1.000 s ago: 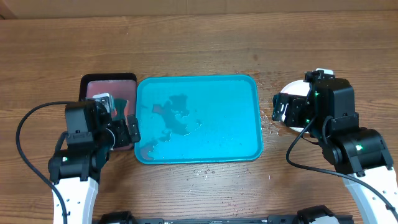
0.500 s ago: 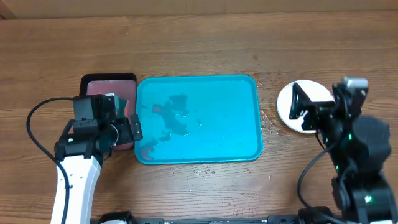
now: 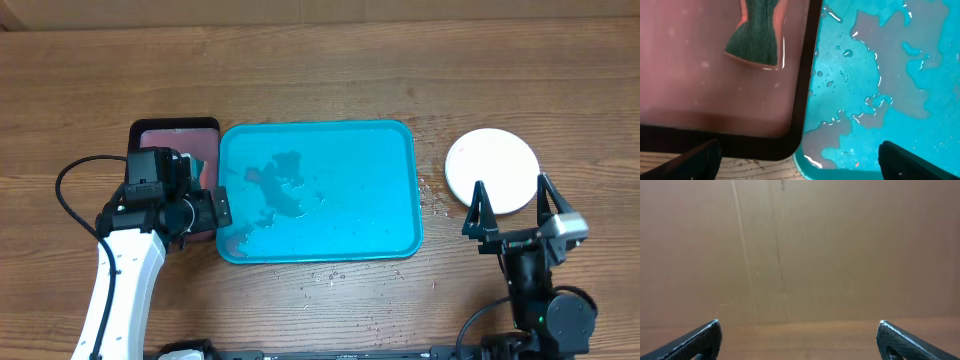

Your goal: Clean dirty plates on tray and stack at the side

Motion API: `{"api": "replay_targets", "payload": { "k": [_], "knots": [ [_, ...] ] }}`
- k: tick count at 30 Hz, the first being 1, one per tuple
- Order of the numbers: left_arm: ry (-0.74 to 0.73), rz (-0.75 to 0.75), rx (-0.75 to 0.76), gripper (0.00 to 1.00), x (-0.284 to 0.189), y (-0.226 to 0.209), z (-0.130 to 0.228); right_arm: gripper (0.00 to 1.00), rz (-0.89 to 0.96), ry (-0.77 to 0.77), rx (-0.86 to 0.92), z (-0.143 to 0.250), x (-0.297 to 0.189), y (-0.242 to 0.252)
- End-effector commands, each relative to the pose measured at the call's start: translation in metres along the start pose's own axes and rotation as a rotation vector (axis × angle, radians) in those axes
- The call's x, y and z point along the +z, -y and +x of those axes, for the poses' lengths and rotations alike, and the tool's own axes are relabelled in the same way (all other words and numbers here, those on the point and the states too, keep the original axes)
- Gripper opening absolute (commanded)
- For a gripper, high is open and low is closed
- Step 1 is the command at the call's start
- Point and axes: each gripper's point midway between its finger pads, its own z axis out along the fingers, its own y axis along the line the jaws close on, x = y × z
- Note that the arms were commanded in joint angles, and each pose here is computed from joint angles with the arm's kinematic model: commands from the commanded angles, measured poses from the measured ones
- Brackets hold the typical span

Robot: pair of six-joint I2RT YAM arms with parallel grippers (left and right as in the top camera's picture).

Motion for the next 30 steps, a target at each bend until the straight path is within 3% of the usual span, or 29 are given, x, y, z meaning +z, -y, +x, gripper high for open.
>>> {"api": "replay_targets", "payload": {
  "k": [1, 6, 15, 30],
  "knots": [
    [-0.028, -0.012, -0.029, 1.00, 0.007, -0.005, 0.005, 1.00, -0.004, 0.059, -0.009, 0.008, -0.007, 0.002],
    [-0.031, -0.012, -0.030, 1.00, 0.008, -0.005, 0.005, 1.00, -0.001, 0.048, -0.009, 0.035, -0.012, 0.007],
    [-0.031, -0.012, -0.030, 1.00, 0.008, -0.005, 0.005, 1.00, 0.025, -0.244, 0.009, 0.107, -0.020, 0.015],
    [-0.031, -0.012, -0.030, 1.00, 0.008, -0.005, 0.005, 1.00, 0.028, -0.241, 0.008, 0.106, -0.020, 0.015]
  ]
}}
